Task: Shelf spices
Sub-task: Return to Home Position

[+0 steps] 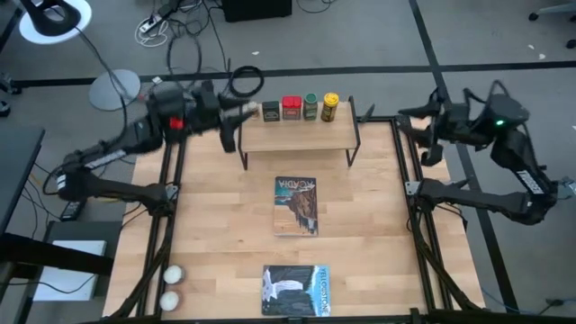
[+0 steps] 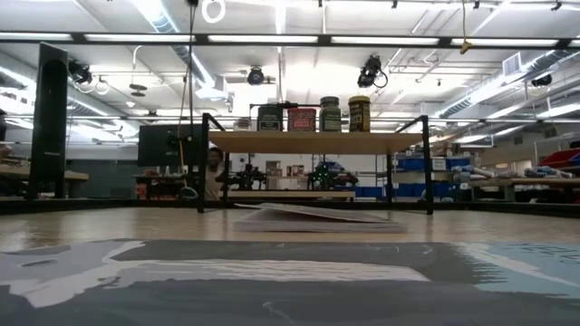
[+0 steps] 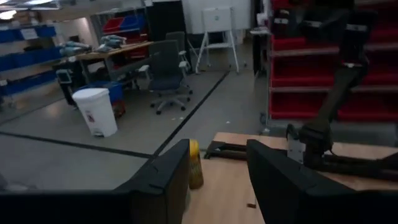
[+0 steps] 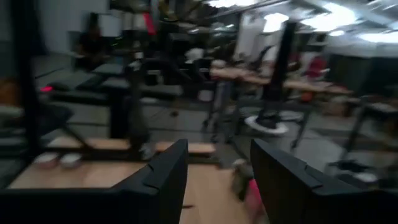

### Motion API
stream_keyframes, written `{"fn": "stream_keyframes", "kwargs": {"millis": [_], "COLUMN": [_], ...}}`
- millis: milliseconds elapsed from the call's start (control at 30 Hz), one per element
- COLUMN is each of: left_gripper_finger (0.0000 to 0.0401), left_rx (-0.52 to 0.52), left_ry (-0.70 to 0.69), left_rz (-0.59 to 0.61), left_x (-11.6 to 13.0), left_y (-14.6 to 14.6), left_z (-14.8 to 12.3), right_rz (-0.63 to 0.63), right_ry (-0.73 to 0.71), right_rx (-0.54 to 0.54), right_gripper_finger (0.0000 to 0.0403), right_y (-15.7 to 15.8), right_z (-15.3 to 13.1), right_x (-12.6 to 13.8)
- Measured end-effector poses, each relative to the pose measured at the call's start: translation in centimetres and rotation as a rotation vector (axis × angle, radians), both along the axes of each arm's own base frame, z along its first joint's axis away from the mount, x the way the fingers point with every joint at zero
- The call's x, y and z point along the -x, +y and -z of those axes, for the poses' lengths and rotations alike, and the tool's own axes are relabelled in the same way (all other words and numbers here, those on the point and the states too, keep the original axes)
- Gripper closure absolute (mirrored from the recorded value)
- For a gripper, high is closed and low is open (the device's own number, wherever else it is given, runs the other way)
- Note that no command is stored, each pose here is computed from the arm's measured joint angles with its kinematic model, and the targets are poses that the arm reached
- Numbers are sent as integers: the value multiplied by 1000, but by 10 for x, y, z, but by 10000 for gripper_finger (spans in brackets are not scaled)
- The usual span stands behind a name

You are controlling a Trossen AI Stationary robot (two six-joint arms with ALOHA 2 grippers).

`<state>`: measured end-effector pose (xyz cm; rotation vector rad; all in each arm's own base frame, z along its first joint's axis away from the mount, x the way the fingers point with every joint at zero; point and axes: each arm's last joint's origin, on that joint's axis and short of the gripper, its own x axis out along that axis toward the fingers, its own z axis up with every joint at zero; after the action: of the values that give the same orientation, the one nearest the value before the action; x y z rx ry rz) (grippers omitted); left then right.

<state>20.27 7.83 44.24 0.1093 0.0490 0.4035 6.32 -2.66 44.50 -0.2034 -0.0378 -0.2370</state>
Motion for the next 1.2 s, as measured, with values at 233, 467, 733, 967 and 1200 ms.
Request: {"fn": "stream_keyframes", "kwargs": {"millis": [233,467,733,967,1200], "left_gripper_finger": [239,239,239,239,239], "left_rx": [92,185,139,104,63], "left_ry": [-122,-165,-93,-60,-117], "left_rz": [55,19,-21,-47,-62], "left_x": [6,16,24,28,40], "left_y": [-19,-31,-39,-40,-41], "left_z": [117,205,234,246,255], "right_rz": [-269,-370,-300,-342,-371], "right_ry": [40,-22,1,55,7], "right_rx": [-99,-181,-294,-233,-180], "right_gripper_finger": [229,230,233,240,256], "right_y": [-9,-16,-10,-4,-6], "right_z": [69,154,233,247,230], "right_x": [-37,-79,-108,-129,-131]}}
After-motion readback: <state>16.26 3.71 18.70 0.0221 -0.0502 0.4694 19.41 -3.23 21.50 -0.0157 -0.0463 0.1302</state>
